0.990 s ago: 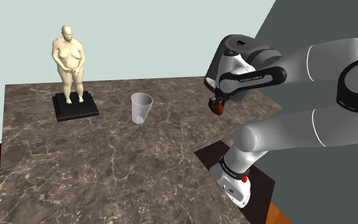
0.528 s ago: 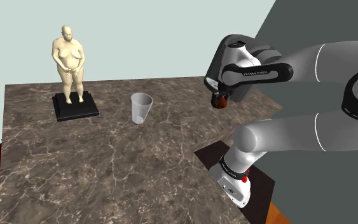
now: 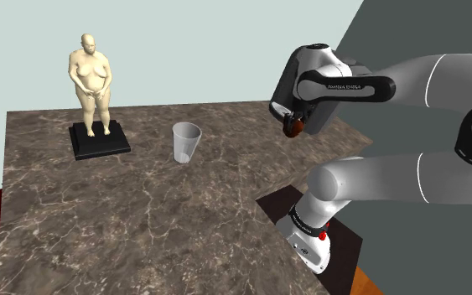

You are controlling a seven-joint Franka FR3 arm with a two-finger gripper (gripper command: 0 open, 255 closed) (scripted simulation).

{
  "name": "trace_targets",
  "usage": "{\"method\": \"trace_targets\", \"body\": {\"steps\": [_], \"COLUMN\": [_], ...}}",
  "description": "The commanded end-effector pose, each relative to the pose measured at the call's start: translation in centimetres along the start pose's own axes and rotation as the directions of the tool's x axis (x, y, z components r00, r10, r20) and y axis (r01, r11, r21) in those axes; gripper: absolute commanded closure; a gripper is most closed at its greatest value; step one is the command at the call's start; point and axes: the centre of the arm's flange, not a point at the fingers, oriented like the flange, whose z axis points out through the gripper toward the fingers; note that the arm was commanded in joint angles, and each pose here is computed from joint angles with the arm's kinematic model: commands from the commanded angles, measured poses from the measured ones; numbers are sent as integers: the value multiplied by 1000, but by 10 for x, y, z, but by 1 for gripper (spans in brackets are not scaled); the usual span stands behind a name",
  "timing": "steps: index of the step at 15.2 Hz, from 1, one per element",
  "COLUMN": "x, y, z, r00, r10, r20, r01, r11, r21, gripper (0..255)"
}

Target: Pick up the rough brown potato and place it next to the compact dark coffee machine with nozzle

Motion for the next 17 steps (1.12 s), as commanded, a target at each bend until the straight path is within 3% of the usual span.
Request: {"method": "trace_targets", "body": {"steps": [1, 17], "x": [-1, -5], "y": [3, 30], "z": [-11, -90], "r00": [1000, 1000], "r10": [0, 0], "r20": [0, 0], "r01": [0, 0], "r11": [1000, 1000], "r21": [0, 0], "gripper": [255, 255]}}
